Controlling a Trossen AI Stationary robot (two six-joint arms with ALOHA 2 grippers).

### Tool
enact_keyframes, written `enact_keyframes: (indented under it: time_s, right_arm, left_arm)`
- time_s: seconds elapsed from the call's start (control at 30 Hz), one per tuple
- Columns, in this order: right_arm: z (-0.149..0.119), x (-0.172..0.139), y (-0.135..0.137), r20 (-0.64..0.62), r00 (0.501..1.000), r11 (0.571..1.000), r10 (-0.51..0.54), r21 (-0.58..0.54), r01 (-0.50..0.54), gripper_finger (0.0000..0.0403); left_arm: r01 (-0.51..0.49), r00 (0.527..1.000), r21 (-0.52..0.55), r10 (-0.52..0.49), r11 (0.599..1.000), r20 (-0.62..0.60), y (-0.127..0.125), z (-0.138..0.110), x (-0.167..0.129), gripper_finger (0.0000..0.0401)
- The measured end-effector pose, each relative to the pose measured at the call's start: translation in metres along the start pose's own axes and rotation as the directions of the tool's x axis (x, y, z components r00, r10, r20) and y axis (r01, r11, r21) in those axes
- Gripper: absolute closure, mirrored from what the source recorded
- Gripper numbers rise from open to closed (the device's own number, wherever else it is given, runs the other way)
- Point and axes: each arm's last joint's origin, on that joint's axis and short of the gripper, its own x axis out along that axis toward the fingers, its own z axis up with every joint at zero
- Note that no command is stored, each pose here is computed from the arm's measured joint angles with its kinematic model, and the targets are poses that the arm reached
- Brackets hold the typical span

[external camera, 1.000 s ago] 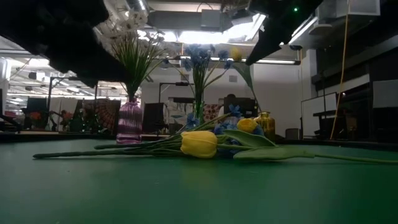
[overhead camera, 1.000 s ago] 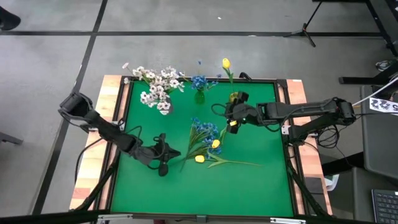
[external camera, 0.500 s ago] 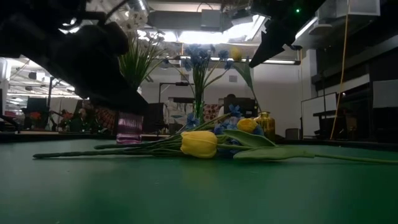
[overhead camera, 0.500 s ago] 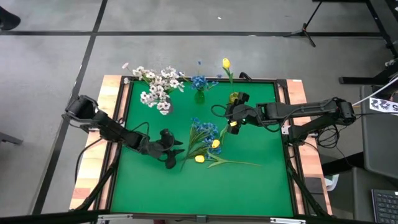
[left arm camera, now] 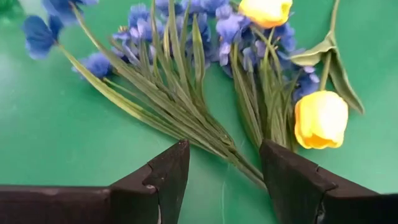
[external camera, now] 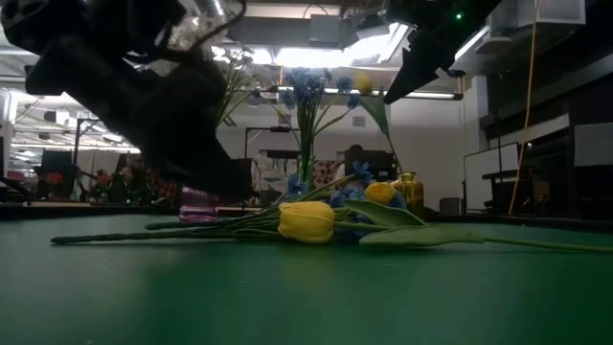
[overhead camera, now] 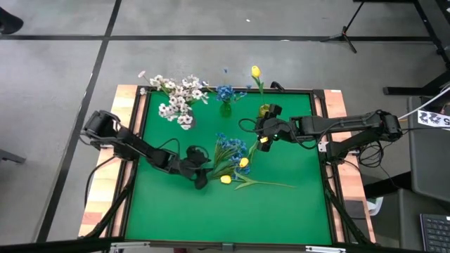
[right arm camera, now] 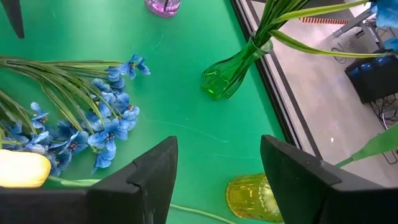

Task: Sort flowers into vase by color
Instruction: Put the top blue flower into the green vase

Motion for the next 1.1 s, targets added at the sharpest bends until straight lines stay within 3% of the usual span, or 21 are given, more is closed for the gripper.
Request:
enact_keyframes:
  time_s: [0.33,0.67,0.77,1.03,1.1]
  right_arm:
    - [0.000,-0.001,0.001,0.002,1.000,1.000,0.006,-0.003,-0.006,0.0173]
    - [0.000,-0.001,0.002,0.004,1.000,1.000,0.011,0.002,-0.011,0.0173]
    - [0.000,-0.001,0.002,0.004,1.000,1.000,0.011,0.002,-0.011,0.0173]
    - [0.000,-0.001,0.002,0.003,1.000,1.000,0.012,0.019,-0.012,0.0173]
    - [0.000,-0.001,0.002,0.003,1.000,1.000,0.012,0.019,-0.012,0.0173]
  left_arm:
    - [-0.042,0.998,0.006,0.042,0.999,-0.051,-0.006,-0.010,0.021,0.0208]
    - [-0.063,0.995,-0.061,0.057,0.996,-0.084,-0.003,-0.014,0.027,0.0214]
    - [-0.071,0.994,-0.092,0.063,0.993,-0.088,-0.002,-0.015,0.027,0.0241]
    - [-0.078,0.994,-0.097,0.069,0.992,-0.090,-0.001,-0.015,0.026,0.0375]
    - [-0.068,0.994,-0.089,0.060,0.994,-0.090,-0.002,-0.014,0.026,0.0392]
